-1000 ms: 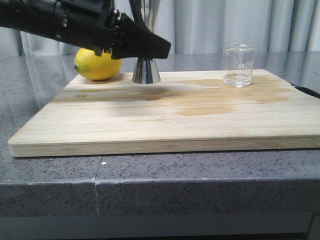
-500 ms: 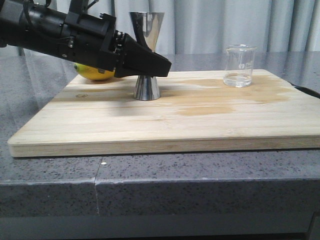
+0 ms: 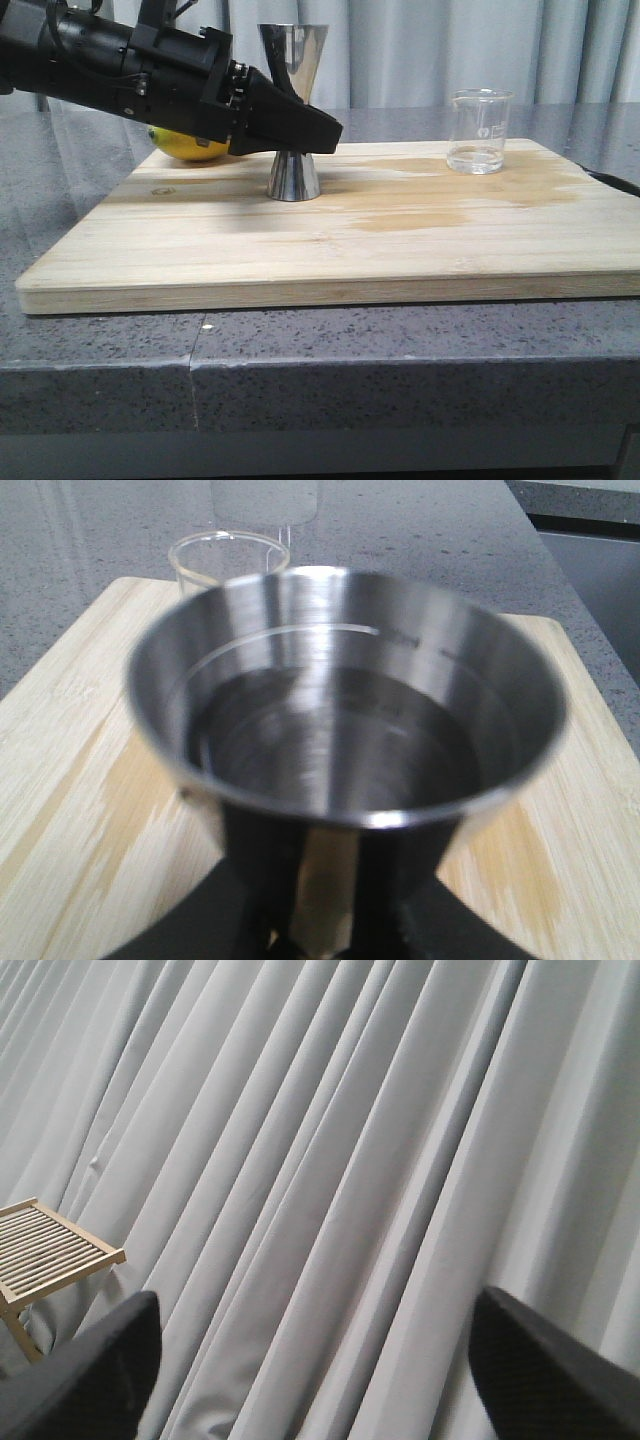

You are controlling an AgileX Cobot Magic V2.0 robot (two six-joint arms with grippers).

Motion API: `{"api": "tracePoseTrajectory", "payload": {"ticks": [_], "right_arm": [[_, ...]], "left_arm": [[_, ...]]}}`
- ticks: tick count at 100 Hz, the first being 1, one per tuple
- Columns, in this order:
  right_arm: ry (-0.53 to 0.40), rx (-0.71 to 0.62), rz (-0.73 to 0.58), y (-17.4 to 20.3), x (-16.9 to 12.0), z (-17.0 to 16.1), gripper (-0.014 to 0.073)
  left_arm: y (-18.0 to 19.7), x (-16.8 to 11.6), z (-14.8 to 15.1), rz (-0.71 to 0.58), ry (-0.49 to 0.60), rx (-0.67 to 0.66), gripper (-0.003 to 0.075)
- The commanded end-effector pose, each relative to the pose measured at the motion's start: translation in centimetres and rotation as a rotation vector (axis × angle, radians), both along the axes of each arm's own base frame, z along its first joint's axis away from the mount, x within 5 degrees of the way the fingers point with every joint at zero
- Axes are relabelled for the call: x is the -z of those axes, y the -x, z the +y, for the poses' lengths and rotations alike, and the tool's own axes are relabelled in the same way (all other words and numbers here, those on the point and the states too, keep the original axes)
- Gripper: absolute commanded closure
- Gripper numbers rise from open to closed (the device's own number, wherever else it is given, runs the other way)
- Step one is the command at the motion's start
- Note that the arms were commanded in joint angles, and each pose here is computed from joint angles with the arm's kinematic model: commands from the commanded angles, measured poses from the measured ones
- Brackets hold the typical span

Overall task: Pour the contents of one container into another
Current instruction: 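Lower the jigger onto the board beside the lemon with the left gripper, then open the left gripper and withdraw it from the jigger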

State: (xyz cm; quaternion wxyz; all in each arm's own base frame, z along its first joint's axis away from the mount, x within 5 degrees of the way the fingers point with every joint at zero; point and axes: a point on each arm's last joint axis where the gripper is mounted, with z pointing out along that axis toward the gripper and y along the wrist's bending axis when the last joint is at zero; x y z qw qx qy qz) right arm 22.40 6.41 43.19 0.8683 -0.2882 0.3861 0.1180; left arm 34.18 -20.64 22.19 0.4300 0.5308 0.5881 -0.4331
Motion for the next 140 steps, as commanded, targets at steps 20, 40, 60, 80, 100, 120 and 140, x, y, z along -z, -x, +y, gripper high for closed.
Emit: {"api": "tracePoseTrajectory", "payload": {"ticks": [20, 40, 60, 80, 100, 120, 140], "right_arm": [[-0.056, -0.011, -0.089, 1.2, -2.0, -0.4, 0.0029], [-0.057, -0.012, -0.088, 1.2, -2.0, -0.4, 0.0029], [-0.057, -0.012, -0.088, 1.2, -2.0, -0.4, 0.0029], [-0.057, -0.012, -0.088, 1.2, -2.0, -0.4, 0.0029], [-0.058, -0.012, -0.088, 1.2, -2.0, -0.4, 0.0029], [-0.063, -0.011, -0.088, 1.2, -2.0, -0.4, 0.0029], [-0.063, -0.011, -0.088, 1.2, -2.0, -0.4, 0.0030]], "left_arm": [[0.2, -3.0, 0.0, -0.044, 0.097, 0.014, 0.0396], [0.1, -3.0, 0.2, -0.044, 0.100, 0.016, 0.0380], [-0.2, -3.3, 1.7, -0.005, 0.125, 0.023, 0.0380], [-0.5, -3.3, 3.5, 0.046, 0.107, 0.018, 0.0380], [-0.1, -3.6, 4.0, 0.028, 0.055, 0.040, 0.0380], [0.0, -3.8, 4.0, 0.028, 0.043, 0.046, 0.0380], [0.4, -4.3, 4.1, 0.033, 0.024, 0.051, 0.0353]]}}
